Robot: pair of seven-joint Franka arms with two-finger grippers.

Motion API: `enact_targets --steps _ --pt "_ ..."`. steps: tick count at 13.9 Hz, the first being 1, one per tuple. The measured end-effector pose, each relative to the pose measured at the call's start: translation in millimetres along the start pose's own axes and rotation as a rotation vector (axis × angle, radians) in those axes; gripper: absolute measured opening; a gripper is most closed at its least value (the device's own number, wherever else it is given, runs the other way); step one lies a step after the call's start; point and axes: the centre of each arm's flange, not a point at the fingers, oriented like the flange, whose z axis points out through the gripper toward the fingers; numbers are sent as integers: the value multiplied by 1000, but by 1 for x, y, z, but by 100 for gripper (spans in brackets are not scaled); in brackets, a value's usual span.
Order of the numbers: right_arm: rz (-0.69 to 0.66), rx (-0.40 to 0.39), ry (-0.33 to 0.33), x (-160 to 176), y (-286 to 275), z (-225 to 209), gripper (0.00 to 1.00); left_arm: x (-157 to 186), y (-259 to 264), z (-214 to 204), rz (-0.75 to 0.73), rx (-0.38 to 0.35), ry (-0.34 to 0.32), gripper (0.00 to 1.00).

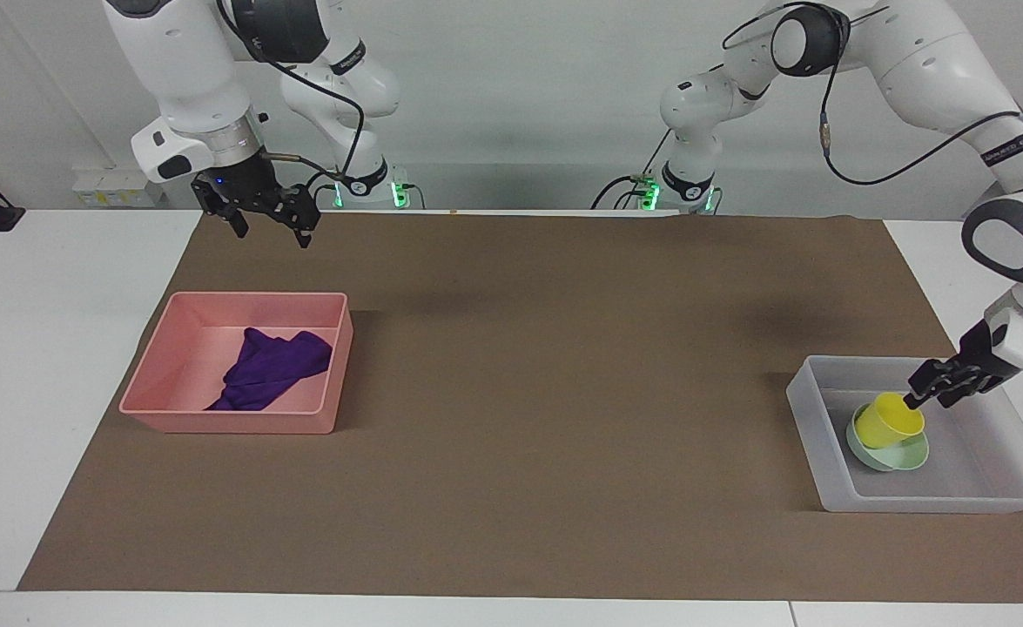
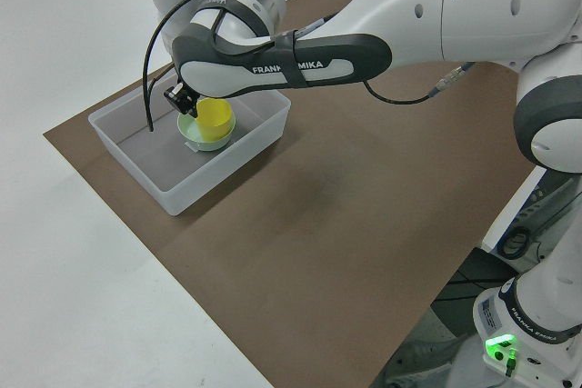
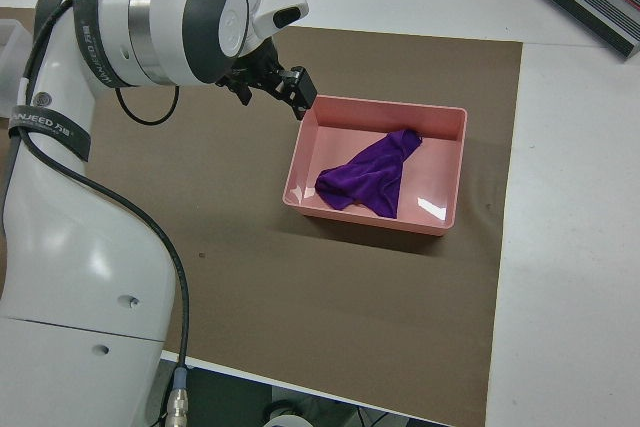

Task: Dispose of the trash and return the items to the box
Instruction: 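Release the yellow cup beside the green bowl and hold the left gripper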

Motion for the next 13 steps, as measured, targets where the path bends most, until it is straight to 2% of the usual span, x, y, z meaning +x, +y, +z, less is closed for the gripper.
enact_targets --steps 1,2,4,6,10,13 --pt "0 0 1 0 0 0 100 -3 25 -22 50 40 -13 96" --pt "0 1 4 0 0 -1 100 -6 53 -43 105 89 -14 100" --pt "0 4 18 2 0 -2 100 -12 120 -74 202 153 -3 100" --pt "0 5 22 2 -1 -3 100 -25 173 -91 194 157 -23 100" --pt "0 6 24 2 -1 -4 100 -59 197 -129 78 163 -80 100" --pt "0 7 24 2 -1 -4 100 -70 199 -134 37 159 -118 100"
